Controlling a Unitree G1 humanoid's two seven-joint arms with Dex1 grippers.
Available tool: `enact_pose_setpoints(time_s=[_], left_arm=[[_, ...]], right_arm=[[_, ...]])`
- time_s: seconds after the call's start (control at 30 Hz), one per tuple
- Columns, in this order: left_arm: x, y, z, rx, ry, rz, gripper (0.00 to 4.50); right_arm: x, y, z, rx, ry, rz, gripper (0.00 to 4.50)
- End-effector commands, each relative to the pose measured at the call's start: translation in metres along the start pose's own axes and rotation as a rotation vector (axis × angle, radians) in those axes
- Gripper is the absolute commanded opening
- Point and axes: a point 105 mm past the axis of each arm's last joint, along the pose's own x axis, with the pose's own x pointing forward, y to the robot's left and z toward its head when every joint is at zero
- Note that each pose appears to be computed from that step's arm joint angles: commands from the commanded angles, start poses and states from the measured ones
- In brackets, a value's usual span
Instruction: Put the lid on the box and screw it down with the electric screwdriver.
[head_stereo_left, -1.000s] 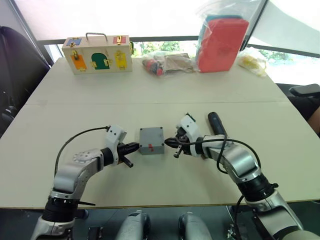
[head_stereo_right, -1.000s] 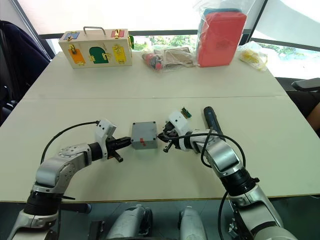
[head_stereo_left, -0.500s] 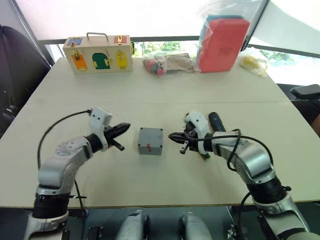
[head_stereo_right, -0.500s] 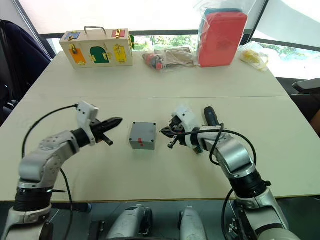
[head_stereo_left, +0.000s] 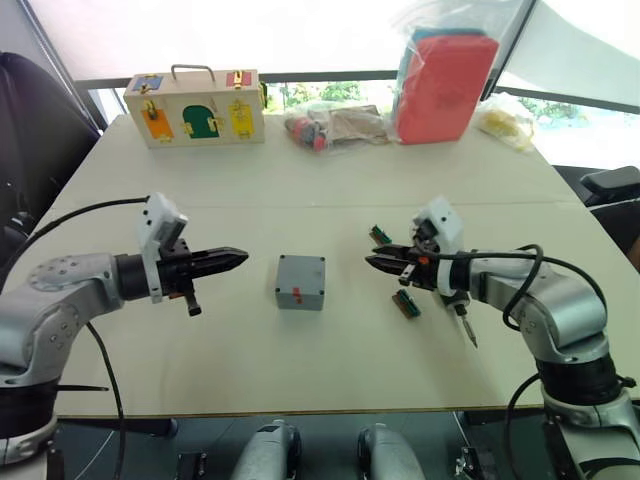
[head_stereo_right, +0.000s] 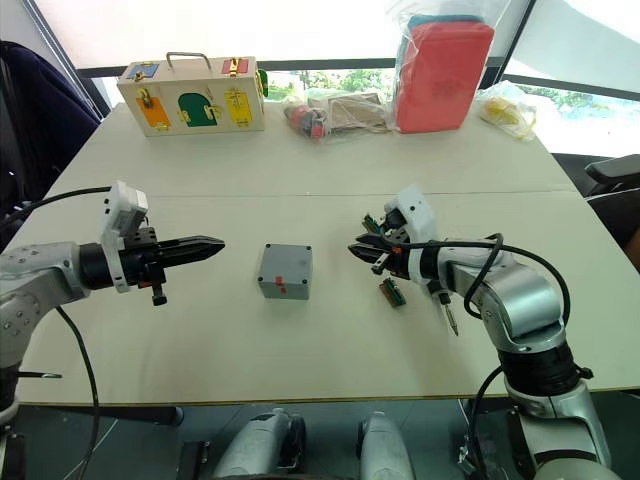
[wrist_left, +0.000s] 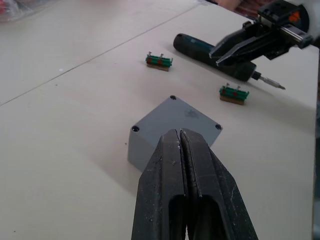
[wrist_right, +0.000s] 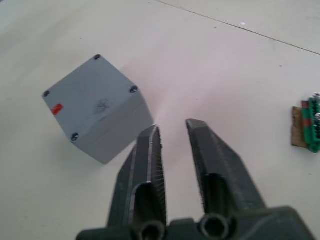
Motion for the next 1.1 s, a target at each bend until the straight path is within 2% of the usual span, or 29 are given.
enact_pose_setpoints(time_s=[0.03, 0.1, 0.2, 0.47, 0.87, 1.1], left_arm=[[0.009, -0.007, 0.012, 0.076, -0.02, -0.05, 0.0], [0.014, -0.006, 0.011, 0.088, -0.012, -0.059, 0.0], [0.018, -0.007, 0.007, 0.101, 0.008, -0.076, 0.0], [0.023, -0.018, -0.001, 0.132, 0.041, -0.119, 0.0], [0.03, -0.017, 0.008, 0.125, 0.005, -0.17, 0.0], [0.023, -0.028, 0.014, 0.13, 0.001, -0.195, 0.0]], right_arm=[[-0.005, -0.01, 0.014, -0.052, -0.05, -0.051, 2.62], [-0.004, -0.016, 0.012, -0.058, -0.049, -0.082, 3.51], [-0.002, -0.022, 0.01, -0.053, -0.047, -0.111, 4.46], [-0.003, -0.02, 0.003, -0.024, -0.04, -0.112, 4.46], [-0.007, -0.016, 0.002, 0.022, -0.051, -0.123, 4.46], [-0.008, -0.023, 0.004, 0.058, -0.072, -0.14, 4.46]])
